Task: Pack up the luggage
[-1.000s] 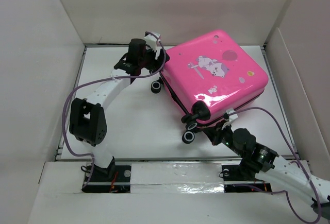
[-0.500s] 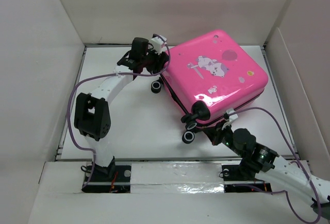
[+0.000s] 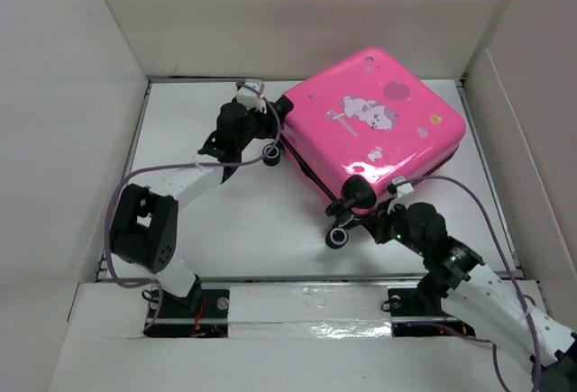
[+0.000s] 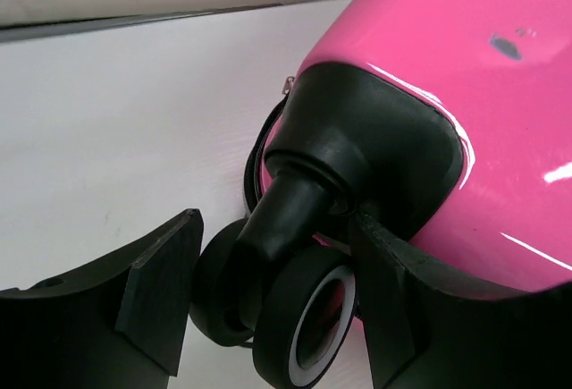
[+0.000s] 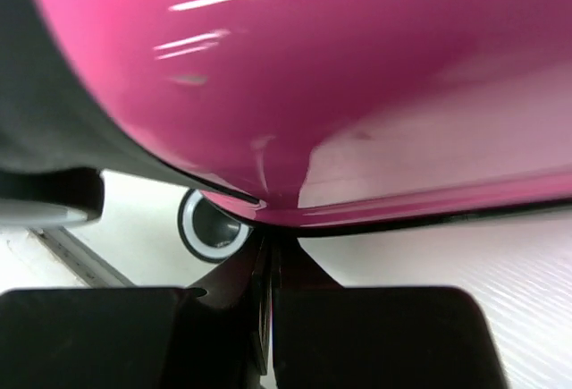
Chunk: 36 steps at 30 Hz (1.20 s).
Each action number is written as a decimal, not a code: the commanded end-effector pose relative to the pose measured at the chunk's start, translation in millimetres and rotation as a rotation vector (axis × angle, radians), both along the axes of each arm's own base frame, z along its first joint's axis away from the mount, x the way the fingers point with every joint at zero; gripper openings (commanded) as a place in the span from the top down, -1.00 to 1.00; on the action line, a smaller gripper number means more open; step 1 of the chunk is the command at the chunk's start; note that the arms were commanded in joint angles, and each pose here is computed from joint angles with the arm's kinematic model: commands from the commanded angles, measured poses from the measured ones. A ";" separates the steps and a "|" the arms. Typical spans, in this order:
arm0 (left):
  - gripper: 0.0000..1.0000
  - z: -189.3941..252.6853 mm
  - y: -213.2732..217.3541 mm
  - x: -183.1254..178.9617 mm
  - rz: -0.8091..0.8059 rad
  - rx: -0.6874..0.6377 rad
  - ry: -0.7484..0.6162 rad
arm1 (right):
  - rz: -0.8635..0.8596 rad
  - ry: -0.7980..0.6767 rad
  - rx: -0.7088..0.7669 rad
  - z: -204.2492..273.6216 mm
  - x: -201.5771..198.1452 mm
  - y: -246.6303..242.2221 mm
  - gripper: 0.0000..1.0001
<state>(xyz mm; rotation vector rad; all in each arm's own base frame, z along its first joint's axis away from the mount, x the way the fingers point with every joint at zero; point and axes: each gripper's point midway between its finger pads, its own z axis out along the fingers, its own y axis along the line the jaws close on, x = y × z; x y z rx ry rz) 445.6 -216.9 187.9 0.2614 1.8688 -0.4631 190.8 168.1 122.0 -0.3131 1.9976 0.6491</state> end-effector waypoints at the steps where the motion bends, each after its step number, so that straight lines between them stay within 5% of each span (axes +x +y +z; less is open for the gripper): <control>1: 1.00 -62.8 24.0 -60.7 0.161 -0.129 0.246 | -0.077 -0.353 0.181 122.9 48.9 -8.8 1.00; 11: 1.00 -64.2 37.1 -148.2 0.190 -0.280 0.255 | -0.041 -0.293 0.274 111.0 75.3 -14.9 1.00; 20: 1.00 -46.3 -30.9 -227.6 -0.001 -0.308 0.206 | -0.001 -0.187 0.493 73.0 43.1 41.3 1.00; 24: 1.00 -28.9 -58.6 -241.3 -0.094 -0.350 0.191 | -0.153 -0.165 0.590 59.0 34.6 44.7 1.00; 36: 1.00 68.6 -101.4 -252.7 -0.296 -0.603 0.094 | -0.259 -0.357 0.322 76.2 52.5 109.0 1.00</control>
